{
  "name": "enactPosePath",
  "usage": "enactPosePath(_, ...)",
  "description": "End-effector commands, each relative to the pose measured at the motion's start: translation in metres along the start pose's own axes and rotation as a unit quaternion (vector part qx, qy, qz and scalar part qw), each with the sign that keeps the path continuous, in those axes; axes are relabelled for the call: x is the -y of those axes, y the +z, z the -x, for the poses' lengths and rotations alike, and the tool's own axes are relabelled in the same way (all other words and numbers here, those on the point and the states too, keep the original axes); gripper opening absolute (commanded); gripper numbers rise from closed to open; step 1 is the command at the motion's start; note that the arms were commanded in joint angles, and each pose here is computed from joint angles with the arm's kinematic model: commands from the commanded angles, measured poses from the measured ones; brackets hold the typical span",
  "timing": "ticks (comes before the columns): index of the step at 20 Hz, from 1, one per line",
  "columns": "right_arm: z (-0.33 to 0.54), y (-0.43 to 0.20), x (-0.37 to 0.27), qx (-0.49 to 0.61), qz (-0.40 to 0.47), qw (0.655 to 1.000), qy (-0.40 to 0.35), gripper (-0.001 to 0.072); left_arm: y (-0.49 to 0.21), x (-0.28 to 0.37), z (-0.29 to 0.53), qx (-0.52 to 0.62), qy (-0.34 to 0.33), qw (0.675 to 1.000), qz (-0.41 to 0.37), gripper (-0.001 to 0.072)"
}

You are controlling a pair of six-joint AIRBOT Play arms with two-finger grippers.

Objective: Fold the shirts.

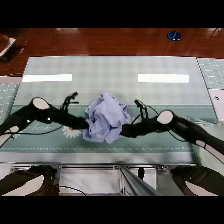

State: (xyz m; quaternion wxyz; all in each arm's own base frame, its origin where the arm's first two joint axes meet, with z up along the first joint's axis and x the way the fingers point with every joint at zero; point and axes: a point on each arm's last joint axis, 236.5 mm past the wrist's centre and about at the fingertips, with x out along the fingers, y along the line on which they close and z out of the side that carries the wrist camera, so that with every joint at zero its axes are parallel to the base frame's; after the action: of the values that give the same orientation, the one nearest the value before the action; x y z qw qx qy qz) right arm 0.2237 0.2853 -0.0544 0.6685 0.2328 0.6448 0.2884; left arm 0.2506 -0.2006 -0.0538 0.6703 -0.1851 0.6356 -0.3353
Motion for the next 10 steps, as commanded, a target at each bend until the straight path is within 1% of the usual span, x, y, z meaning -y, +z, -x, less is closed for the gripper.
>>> enactPosePath(1,0.077,0.069,-0.031,0.054,0.094,0.993,-0.041,0.0015,0.088,0.056,0.084,0.140,-0.038,0.988,-0.046,0.0022)
enactPosePath(2,0.129,0.101,-0.047,0.113,0.118,0.984,-0.064,0.0015,0.121,0.081,0.131,0.214,-0.045,0.974,-0.065,0.0022)
enactPosePath(3,0.186,0.128,-0.065,0.179,0.136,0.971,-0.085,0.0015,0.152,0.105,0.190,0.304,-0.034,0.947,-0.097,0.0021)
enactPosePath(4,0.246,0.148,-0.086,0.256,0.144,0.951,-0.098,0.0014,0.176,0.123,0.249,0.388,0.001,0.912,-0.133,0.0021)
enactPosePath(5,0.311,0.163,-0.120,0.343,0.142,0.925,-0.083,0.0015,0.191,0.147,0.314,0.471,0.026,0.867,-0.159,0.0021)
enactPosePath(6,0.361,0.162,-0.154,0.400,0.171,0.898,-0.069,0.0015,0.193,0.177,0.366,0.528,0.029,0.830,-0.176,0.0021)
enactPosePath(7,0.402,0.148,-0.184,0.435,0.207,0.874,-0.069,0.0014,0.184,0.213,0.410,0.566,0.031,0.797,-0.208,0.0021)
enactPosePath(8,0.429,0.130,-0.202,0.450,0.235,0.858,-0.081,0.0015,0.169,0.246,0.442,0.590,0.036,0.769,-0.245,0.0021)
enactPosePath(10,0.466,0.089,-0.220,0.466,0.271,0.836,-0.106,0.0015,0.136,0.290,0.479,0.613,0.065,0.728,-0.300,0.0021)
